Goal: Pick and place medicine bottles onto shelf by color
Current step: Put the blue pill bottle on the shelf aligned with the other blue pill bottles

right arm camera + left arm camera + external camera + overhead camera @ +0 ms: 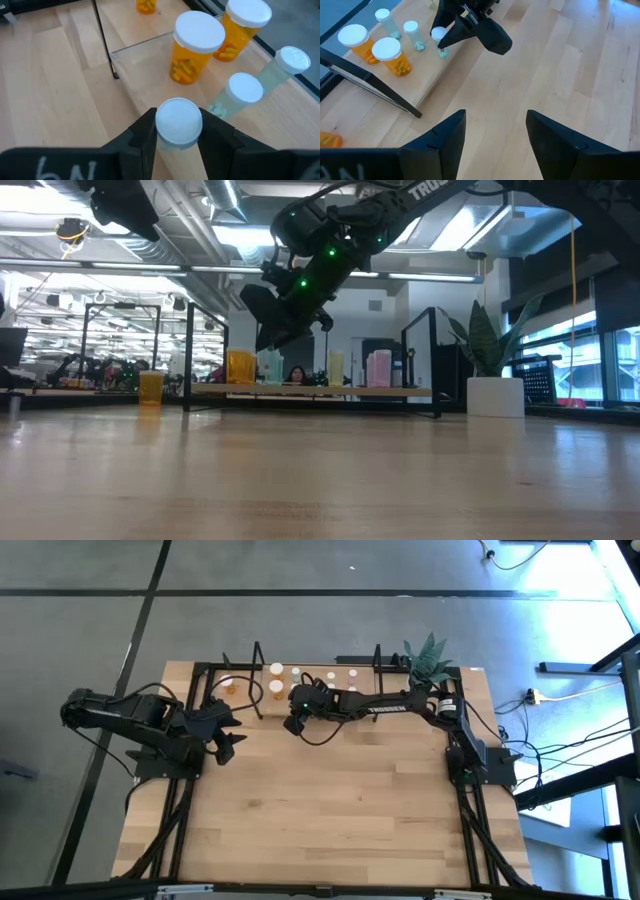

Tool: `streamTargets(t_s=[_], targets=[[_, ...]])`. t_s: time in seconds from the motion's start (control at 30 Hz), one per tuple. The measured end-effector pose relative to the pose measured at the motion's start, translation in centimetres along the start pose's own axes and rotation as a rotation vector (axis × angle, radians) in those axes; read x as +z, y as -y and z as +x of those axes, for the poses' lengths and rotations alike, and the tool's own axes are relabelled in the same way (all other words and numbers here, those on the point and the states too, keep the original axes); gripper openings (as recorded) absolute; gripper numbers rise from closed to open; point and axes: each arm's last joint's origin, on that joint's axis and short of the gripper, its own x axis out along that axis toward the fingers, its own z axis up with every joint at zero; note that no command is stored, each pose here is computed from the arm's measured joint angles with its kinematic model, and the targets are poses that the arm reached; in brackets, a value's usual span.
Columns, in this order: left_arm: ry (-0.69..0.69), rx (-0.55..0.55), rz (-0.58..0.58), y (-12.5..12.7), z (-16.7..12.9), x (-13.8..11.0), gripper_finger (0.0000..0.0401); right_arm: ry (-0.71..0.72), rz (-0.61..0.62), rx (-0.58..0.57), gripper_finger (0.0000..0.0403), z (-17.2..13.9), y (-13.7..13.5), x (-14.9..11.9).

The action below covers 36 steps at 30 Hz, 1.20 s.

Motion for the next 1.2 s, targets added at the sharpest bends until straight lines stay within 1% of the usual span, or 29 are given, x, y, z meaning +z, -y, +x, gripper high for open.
streamTargets(t_s=[0.13, 0.3, 0.4, 0.6, 0.73, 0.83, 0.97, 1.2], targets=[[0.014, 0.022, -0.001, -0.06, 0.0, 0.04, 0.0202, -0.001, 0.002, -0.005, 0.0123, 0.01, 0.05, -0.01], [0.063, 0.099, -0.009, -0.29, -0.02, 0.18, 0.0202, -0.001, 0.001, -0.007, 0.0123, 0.02, 0.06, -0.02], [0.081, 0.126, -0.009, -0.36, -0.03, 0.23, 0.0202, 0.0, 0.001, -0.007, 0.0123, 0.02, 0.06, -0.02], [0.082, 0.128, -0.008, -0.37, -0.03, 0.23, 0.0202, 0.007, 0.001, -0.051, 0.0123, 0.02, 0.18, -0.01], [0.082, 0.129, -0.001, -0.37, -0.03, 0.23, 0.0202, 0.002, 0.007, -0.026, 0.0123, 0.05, 0.19, -0.01], [0.082, 0.129, -0.001, -0.37, -0.03, 0.23, 0.0202, -0.001, 0.028, -0.027, 0.0123, 0.05, 0.18, -0.05], [0.082, 0.128, -0.001, -0.37, -0.04, 0.23, 0.0202, 0.01, 0.035, -0.046, 0.0123, 0.07, 0.3, 0.04], [0.082, 0.129, -0.001, -0.37, -0.04, 0.23, 0.0202, 0.001, 0.038, -0.041, 0.0123, 0.48, 0.46, -0.2]])
